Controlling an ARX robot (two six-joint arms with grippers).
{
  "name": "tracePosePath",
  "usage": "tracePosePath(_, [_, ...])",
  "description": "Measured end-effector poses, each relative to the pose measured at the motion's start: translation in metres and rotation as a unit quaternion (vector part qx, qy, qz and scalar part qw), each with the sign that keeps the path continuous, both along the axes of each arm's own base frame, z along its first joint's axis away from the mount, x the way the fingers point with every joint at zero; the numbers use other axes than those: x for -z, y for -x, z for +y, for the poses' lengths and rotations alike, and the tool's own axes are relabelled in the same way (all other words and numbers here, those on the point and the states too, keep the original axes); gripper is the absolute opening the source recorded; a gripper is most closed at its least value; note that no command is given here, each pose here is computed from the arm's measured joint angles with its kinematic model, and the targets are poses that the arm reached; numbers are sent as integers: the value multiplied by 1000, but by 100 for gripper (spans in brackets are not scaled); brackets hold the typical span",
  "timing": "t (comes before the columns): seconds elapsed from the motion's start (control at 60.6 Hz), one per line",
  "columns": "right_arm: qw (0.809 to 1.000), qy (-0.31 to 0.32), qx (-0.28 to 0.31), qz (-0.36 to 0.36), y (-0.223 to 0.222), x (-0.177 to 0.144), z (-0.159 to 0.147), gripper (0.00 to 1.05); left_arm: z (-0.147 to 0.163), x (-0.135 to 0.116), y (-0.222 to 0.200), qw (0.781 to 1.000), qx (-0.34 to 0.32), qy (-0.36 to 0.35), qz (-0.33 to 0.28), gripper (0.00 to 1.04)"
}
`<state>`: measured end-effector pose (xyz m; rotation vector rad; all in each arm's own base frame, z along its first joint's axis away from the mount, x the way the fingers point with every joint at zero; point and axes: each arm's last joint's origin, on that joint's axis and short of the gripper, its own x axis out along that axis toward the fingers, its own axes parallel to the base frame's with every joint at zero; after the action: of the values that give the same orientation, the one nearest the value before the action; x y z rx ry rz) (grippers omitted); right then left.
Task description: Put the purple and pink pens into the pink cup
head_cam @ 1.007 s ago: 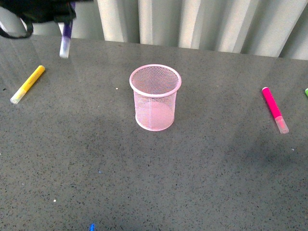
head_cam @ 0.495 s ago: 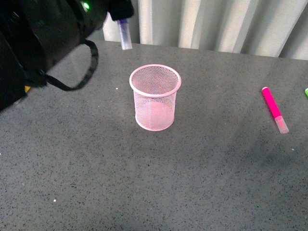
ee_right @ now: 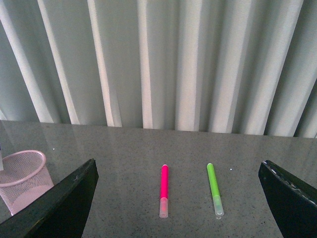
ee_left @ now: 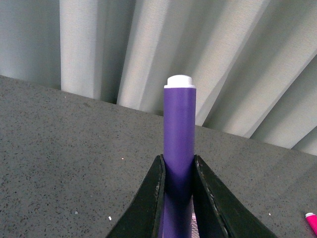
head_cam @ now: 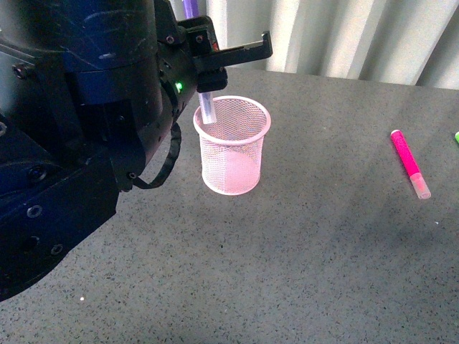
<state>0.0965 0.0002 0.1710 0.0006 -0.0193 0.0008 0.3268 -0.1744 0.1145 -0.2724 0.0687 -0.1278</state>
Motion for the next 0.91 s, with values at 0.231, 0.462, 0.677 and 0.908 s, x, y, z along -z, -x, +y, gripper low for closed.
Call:
tracePosePath(0.231, [1000, 0, 0, 0, 0, 0, 0, 98, -6, 2, -1, 1000, 5, 11, 6, 13])
tracePosePath(0.462, [1000, 0, 0, 0, 0, 0, 0, 98, -10, 8, -5, 1000, -1, 14, 25, 13])
tracePosePath(0.677, [1000, 0, 0, 0, 0, 0, 0, 98, -17, 13, -5, 999, -4, 17, 36, 13])
tracePosePath(0.908, [1000, 0, 0, 0, 0, 0, 0, 98, -13, 20, -2, 995, 4, 41, 95, 45])
